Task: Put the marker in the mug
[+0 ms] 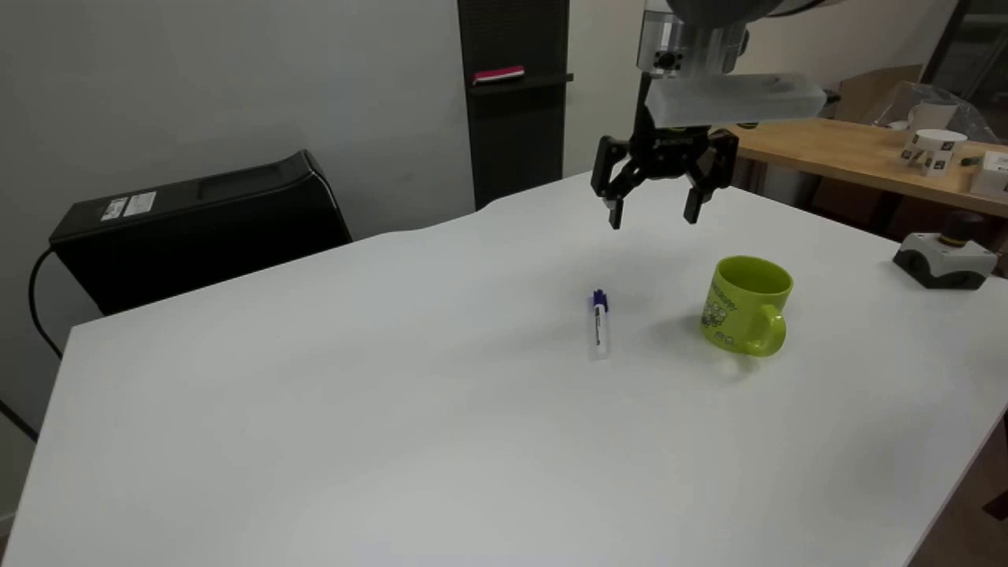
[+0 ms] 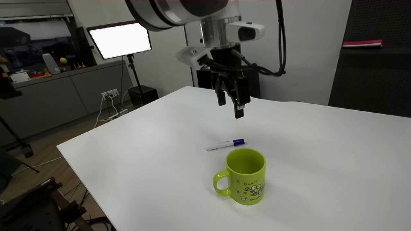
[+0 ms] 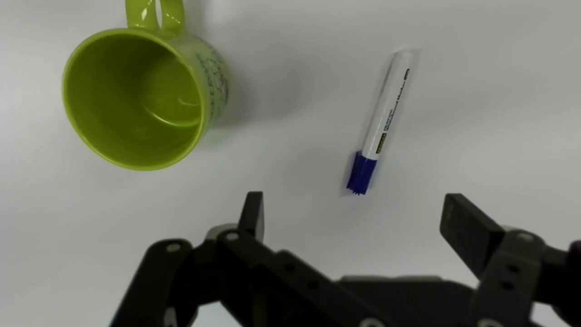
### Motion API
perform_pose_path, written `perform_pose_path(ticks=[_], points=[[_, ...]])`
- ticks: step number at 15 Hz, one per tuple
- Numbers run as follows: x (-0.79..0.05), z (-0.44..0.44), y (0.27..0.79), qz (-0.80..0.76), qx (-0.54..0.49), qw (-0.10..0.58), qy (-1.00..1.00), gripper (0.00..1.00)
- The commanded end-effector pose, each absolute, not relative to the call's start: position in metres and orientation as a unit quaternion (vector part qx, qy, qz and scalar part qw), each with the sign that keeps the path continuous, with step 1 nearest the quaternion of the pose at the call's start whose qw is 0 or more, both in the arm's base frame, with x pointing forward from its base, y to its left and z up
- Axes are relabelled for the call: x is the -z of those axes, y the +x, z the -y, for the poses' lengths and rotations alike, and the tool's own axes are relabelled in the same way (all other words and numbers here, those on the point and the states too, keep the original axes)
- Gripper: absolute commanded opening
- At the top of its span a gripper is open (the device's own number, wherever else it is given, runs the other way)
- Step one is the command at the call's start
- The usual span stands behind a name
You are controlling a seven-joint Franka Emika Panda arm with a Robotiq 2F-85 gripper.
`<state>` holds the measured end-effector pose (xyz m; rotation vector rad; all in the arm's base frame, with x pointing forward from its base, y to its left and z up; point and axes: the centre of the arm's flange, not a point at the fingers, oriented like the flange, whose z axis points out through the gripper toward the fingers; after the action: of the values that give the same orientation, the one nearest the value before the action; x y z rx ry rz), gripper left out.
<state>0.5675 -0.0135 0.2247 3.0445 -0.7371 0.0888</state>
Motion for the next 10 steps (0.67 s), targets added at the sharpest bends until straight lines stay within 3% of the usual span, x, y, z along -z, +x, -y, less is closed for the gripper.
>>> perform_pose_path(ticks=[1,10], points=[[-0.206,-0.003,0.597,0.228,-0.014,0.005,0.974,1.0],[-0.152,-0.043,0.614,0.214,0.002,0.025,0.977,1.0]])
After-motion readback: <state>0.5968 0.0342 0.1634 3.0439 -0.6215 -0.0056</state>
